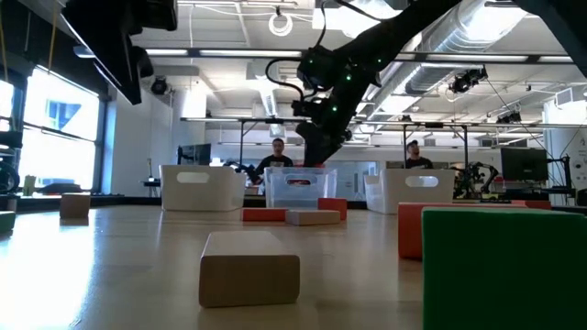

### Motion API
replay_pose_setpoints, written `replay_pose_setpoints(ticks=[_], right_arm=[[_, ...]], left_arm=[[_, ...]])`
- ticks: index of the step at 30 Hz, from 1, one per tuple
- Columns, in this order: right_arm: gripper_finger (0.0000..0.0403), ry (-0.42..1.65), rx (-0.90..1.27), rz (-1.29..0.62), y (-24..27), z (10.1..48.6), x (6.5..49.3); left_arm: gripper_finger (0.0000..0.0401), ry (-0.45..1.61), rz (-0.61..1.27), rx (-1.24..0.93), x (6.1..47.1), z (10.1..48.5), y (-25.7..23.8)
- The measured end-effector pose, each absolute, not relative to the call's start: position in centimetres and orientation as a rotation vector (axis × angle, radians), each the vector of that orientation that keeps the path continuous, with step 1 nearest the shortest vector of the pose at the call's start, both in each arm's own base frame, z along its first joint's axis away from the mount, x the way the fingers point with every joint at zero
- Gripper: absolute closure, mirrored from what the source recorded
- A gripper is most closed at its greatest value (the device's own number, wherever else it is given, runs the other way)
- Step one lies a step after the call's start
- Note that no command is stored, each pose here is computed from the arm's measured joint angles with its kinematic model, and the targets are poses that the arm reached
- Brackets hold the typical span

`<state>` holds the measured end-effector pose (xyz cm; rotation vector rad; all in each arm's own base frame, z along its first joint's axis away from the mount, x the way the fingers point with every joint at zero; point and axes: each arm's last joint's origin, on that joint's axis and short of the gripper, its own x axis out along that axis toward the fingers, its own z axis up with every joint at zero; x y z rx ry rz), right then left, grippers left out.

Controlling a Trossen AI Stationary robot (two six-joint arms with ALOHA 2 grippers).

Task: Sort & place blocks by color
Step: Put the orange block into the transparent bin, then put the green block into the left white bin

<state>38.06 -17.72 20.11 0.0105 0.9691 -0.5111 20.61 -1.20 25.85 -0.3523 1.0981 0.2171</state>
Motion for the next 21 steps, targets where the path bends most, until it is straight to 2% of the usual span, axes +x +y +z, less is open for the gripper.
replay_pose_setpoints(ticks=[6, 14, 21], right_arm=[[0.0223, 0.948, 0.009, -0.514, -17.8, 20.2, 38.2], [0.0218, 0.950, 0.011, -0.521, -17.7, 20.5, 38.2], [0.0217, 0.911, 0.036, -0.535, -17.7, 23.2, 39.1]], left_arm=[[0.0197, 1.105, 0.157, -0.274, 20.6, 25.9, -1.8], [0.0181, 1.114, 0.016, -0.086, 20.5, 25.9, -2.8], [0.0181, 1.110, -0.160, 0.106, 20.1, 25.8, -4.6]])
